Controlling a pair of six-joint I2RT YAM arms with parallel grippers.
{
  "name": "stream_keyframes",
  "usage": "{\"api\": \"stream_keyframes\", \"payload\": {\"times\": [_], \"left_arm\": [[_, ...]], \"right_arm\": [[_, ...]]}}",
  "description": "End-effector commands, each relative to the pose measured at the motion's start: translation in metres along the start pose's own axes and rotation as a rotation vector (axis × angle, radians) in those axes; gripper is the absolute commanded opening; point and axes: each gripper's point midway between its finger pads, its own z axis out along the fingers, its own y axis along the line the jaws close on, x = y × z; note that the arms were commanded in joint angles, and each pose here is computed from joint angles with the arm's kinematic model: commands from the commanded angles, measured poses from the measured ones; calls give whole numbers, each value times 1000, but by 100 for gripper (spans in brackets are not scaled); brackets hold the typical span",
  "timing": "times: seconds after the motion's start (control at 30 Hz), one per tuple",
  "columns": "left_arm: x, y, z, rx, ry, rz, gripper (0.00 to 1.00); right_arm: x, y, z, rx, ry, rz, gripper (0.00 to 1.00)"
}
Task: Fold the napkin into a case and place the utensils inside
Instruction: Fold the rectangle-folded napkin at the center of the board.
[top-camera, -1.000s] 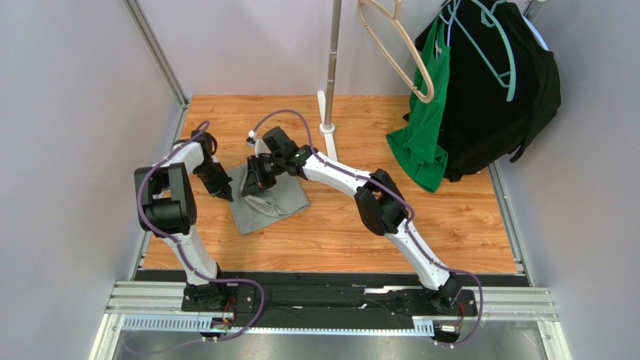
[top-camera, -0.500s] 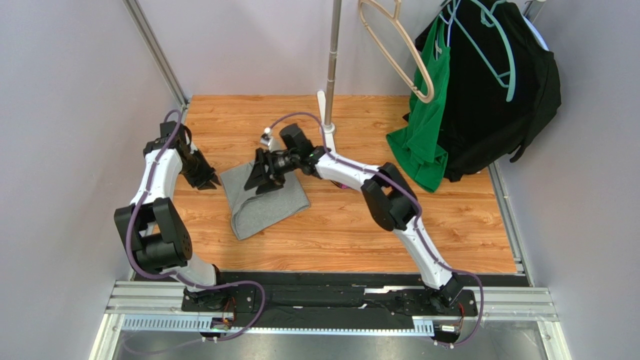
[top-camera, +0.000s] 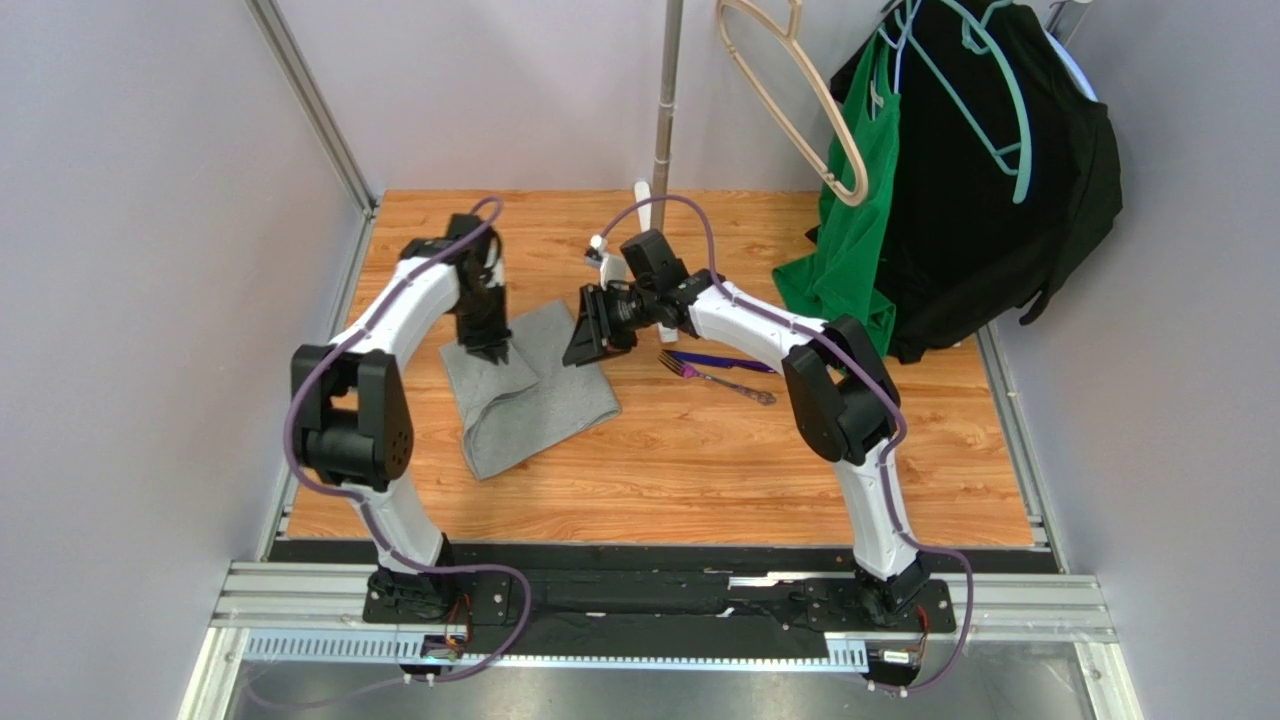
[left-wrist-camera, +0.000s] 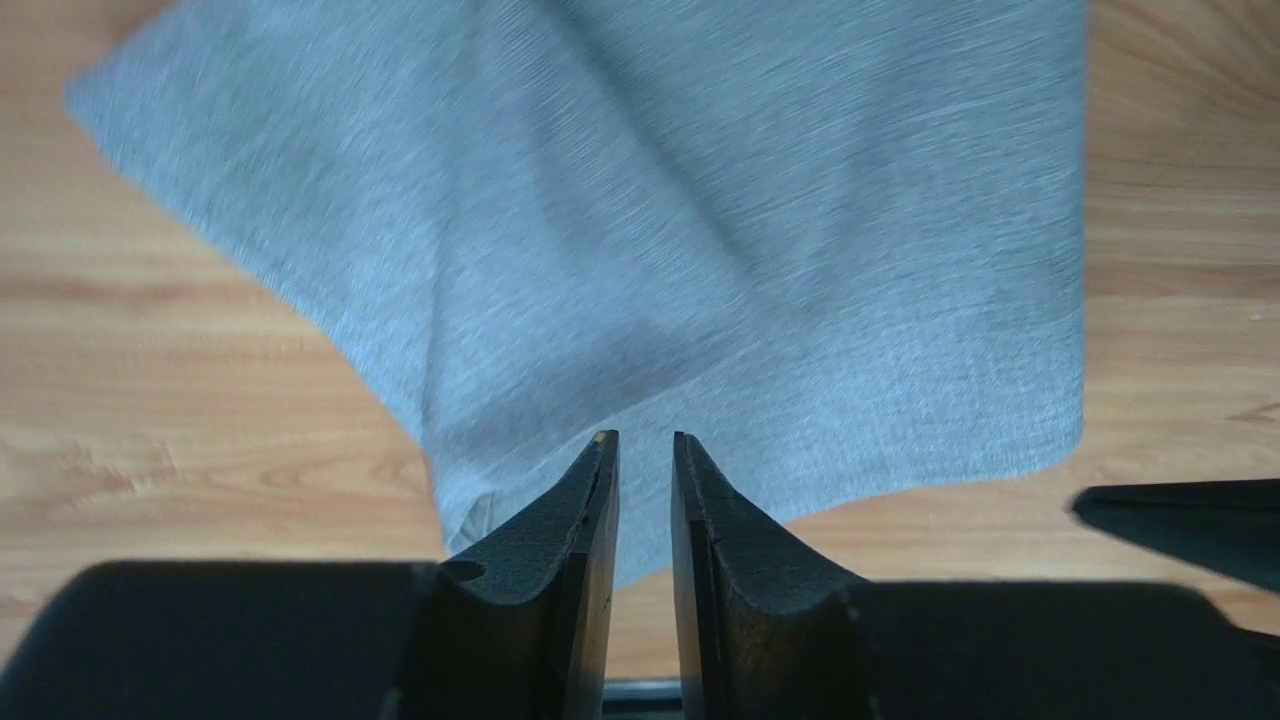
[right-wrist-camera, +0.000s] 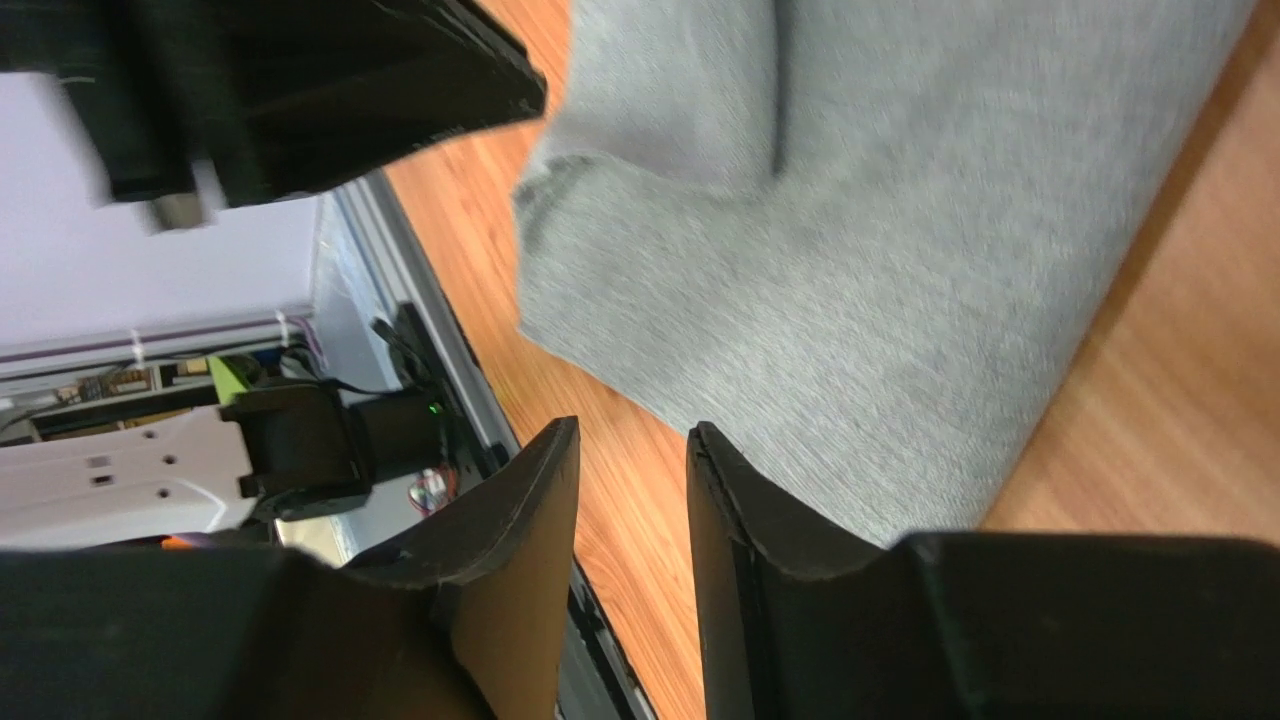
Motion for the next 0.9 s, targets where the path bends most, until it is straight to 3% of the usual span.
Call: {"api": "stream_keyframes", "payload": {"times": [0.0,0.4,0.77,0.87], "left_arm": [[-29,-7,3,-236,-86,230,29],[-21,-46,42,-297,-18,344,31],[12,-49,47,-293,31,191,31],[16,-49,50,-308,31,148,36]], "right_arm": [[13,-21,3,56,28,-4,35],[32,-20,0,1,27,37,34],[37,-19,-1,-26,24,30,43],[37,-17,-2,-32,18,26,45]]}}
